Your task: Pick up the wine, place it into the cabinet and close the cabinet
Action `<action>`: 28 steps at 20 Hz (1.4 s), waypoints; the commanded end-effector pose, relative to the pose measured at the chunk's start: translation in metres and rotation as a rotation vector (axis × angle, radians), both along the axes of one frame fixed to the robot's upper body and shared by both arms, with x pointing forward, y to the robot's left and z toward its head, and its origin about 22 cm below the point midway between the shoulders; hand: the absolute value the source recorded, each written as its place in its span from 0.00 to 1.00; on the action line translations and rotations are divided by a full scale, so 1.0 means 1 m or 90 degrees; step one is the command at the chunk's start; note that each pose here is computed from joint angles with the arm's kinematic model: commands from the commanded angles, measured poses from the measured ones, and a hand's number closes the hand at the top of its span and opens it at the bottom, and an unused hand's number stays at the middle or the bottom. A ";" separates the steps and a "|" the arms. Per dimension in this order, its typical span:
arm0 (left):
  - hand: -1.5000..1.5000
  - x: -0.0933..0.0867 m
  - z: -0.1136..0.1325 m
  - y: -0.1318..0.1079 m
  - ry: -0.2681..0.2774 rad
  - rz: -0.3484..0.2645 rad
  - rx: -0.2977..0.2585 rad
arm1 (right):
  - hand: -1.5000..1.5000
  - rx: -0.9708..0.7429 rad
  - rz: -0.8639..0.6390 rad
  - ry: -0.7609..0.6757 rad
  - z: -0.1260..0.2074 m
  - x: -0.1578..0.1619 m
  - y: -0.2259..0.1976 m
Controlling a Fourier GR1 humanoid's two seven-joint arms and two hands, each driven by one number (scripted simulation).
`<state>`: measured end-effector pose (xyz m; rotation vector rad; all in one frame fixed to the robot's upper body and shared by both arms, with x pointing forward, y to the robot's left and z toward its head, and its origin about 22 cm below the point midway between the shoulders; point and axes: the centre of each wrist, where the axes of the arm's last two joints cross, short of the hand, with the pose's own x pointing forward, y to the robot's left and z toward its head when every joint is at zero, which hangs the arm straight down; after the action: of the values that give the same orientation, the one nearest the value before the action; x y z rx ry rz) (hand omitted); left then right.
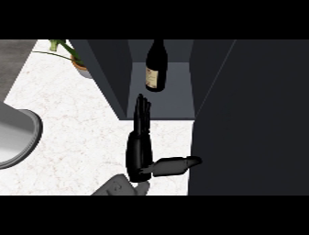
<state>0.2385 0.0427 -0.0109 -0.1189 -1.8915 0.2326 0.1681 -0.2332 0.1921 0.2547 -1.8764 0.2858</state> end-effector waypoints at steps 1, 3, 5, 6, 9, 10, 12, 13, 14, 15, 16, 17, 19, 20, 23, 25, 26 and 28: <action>0.00 -0.033 0.015 0.015 -0.010 0.030 0.000 | 0.00 0.010 0.012 -0.025 0.006 -0.018 -0.004; 0.00 -0.027 0.018 0.007 -0.009 0.048 0.002 | 0.00 0.014 0.005 -0.033 0.000 -0.014 0.003; 0.00 -0.053 0.031 0.023 0.001 0.057 0.002 | 0.00 0.008 0.016 -0.034 0.013 -0.024 0.005; 0.00 -0.056 0.026 0.021 0.004 0.054 0.008 | 0.00 0.005 0.022 -0.032 0.020 -0.024 -0.009; 0.00 -0.071 0.027 0.019 -0.015 0.064 -0.021 | 0.00 -0.001 0.030 -0.024 0.013 -0.025 0.008; 0.00 -0.070 0.025 0.011 -0.010 0.044 -0.034 | 0.00 0.010 0.022 -0.027 0.016 -0.001 -0.008; 0.00 -0.097 0.032 0.019 -0.023 0.028 -0.037 | 0.00 -0.003 0.047 -0.013 0.015 -0.030 0.004; 0.00 -0.085 0.042 0.046 -0.029 0.013 -0.019 | 0.00 0.004 0.051 -0.006 0.009 -0.023 -0.006; 0.00 -0.090 0.047 0.050 -0.027 0.010 -0.018 | 0.00 0.004 0.071 0.008 0.010 -0.031 -0.008; 0.00 -0.104 0.044 0.048 -0.034 0.005 -0.017 | 0.00 0.010 0.083 0.015 0.003 -0.016 -0.001; 0.00 -0.107 0.043 0.049 -0.015 -0.003 -0.013 | 0.00 -0.015 0.099 0.009 0.014 -0.033 -0.004; 0.00 -0.118 0.042 0.057 -0.010 -0.022 -0.025 | 1.00 0.006 0.100 0.019 0.007 -0.010 0.005; 0.00 -0.118 0.052 0.068 -0.013 -0.031 -0.007 | 1.00 -0.033 0.121 0.020 0.015 -0.027 0.005; 0.00 -0.121 0.052 0.071 -0.030 -0.046 -0.011 | 1.00 -0.029 0.116 0.028 0.015 -0.013 -0.002; 0.00 -0.116 0.053 0.095 -0.036 -0.050 -0.006 | 1.00 -0.046 0.128 0.026 0.004 -0.029 0.005; 0.00 -0.115 0.052 0.101 -0.019 -0.063 0.000 | 1.00 -0.052 0.126 0.011 0.000 -0.030 0.010; 0.00 -0.126 0.055 0.109 -0.033 -0.049 0.013 | 1.00 -0.057 0.140 -0.001 0.011 -0.031 -0.001; 0.00 -0.139 0.054 0.119 -0.020 -0.055 0.001 | 1.00 -0.035 0.159 0.025 0.005 -0.041 0.004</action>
<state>0.1154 0.1445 0.0427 -0.1875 -1.9219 0.1796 0.1634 -0.2264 0.1815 0.3389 -1.7644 0.4814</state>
